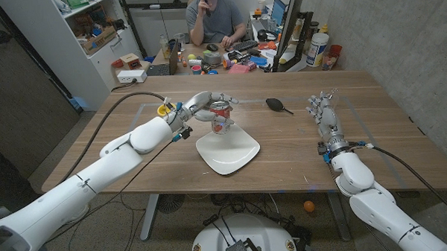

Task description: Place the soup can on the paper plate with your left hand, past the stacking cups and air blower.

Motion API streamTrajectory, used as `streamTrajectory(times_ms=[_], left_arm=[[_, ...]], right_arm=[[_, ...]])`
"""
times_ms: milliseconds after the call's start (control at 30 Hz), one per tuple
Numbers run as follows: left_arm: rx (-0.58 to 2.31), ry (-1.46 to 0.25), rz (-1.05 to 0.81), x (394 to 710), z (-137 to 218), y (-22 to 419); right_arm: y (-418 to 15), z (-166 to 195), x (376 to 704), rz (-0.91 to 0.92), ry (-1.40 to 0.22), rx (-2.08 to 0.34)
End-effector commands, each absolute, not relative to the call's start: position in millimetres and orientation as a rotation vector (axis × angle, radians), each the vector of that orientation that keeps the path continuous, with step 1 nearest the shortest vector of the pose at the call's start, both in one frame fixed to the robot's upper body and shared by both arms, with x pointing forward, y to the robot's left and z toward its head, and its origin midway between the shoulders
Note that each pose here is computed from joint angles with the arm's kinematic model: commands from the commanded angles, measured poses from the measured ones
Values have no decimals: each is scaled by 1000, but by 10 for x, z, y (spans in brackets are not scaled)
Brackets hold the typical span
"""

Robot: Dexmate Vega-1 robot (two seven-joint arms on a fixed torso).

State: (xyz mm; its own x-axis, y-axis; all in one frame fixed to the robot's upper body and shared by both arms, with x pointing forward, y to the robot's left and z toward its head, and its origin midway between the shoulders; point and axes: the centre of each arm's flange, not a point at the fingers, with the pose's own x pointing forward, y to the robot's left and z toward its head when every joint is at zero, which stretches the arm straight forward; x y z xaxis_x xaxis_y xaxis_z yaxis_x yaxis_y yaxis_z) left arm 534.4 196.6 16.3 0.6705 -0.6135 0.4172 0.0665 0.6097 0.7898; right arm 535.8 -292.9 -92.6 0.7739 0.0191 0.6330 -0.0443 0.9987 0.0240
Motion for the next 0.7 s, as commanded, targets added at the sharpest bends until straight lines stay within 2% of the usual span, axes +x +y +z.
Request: streamTrajectory(times_ms=[33,700], left_arm=[[828,-722,-428,5394,36,2109],[824,-664,-480,5661,-188,2051]], right_arm=[[-2841,-938,5332,34,-685,28],[-2841,-985,5356,27,-669,29]])
